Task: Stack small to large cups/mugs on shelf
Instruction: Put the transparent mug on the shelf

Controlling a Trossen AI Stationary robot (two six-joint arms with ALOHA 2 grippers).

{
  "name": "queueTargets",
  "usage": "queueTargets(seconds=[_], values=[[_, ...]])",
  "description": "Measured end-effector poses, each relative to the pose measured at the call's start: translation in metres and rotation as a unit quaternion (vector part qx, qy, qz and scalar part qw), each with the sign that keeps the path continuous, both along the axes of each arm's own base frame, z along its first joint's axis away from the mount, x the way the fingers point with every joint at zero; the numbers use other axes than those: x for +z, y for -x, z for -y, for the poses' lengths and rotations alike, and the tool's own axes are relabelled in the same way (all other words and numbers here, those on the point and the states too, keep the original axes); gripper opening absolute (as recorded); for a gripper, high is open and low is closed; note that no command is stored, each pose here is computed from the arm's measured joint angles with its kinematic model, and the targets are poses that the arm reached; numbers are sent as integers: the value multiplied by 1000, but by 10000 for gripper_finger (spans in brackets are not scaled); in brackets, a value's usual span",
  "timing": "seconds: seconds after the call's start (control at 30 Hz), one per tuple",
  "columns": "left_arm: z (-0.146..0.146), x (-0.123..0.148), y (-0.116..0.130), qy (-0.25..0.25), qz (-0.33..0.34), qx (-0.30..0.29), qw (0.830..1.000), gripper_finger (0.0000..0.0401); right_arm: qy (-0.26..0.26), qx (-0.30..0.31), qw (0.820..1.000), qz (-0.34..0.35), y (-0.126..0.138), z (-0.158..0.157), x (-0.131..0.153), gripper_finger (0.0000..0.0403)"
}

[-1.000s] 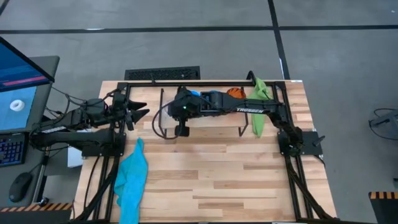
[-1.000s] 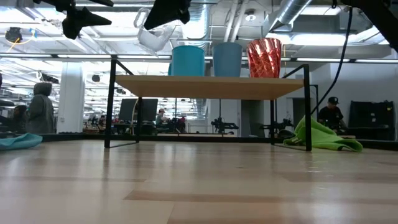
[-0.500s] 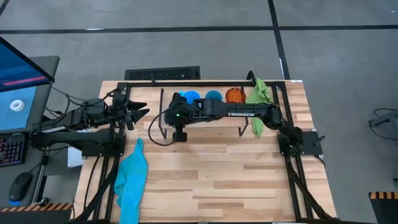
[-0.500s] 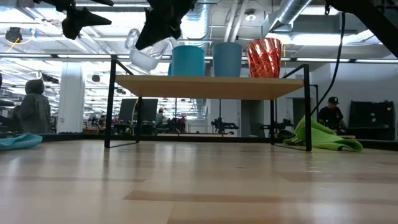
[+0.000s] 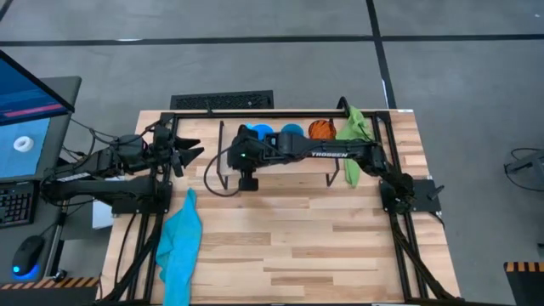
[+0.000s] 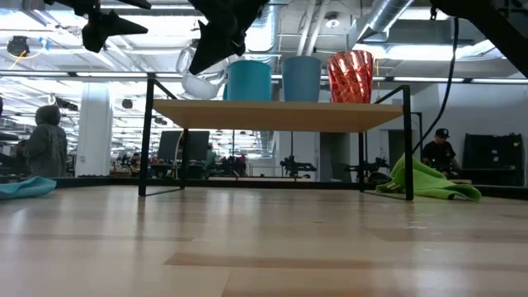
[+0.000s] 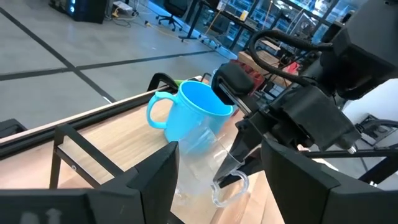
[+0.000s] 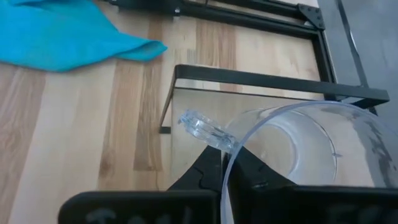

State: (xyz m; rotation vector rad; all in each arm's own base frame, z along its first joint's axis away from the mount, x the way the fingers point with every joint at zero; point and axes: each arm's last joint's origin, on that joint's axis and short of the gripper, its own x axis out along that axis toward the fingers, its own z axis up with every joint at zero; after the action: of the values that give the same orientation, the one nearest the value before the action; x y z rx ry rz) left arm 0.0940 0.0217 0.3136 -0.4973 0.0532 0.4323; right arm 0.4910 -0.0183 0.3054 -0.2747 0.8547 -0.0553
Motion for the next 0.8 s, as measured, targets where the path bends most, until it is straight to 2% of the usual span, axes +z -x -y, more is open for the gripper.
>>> queueTargets(seconds=[0.8], values=[[0,0,0,5,2,1,1000,220,-3,-15,1000,20,-2,13,3,45]])
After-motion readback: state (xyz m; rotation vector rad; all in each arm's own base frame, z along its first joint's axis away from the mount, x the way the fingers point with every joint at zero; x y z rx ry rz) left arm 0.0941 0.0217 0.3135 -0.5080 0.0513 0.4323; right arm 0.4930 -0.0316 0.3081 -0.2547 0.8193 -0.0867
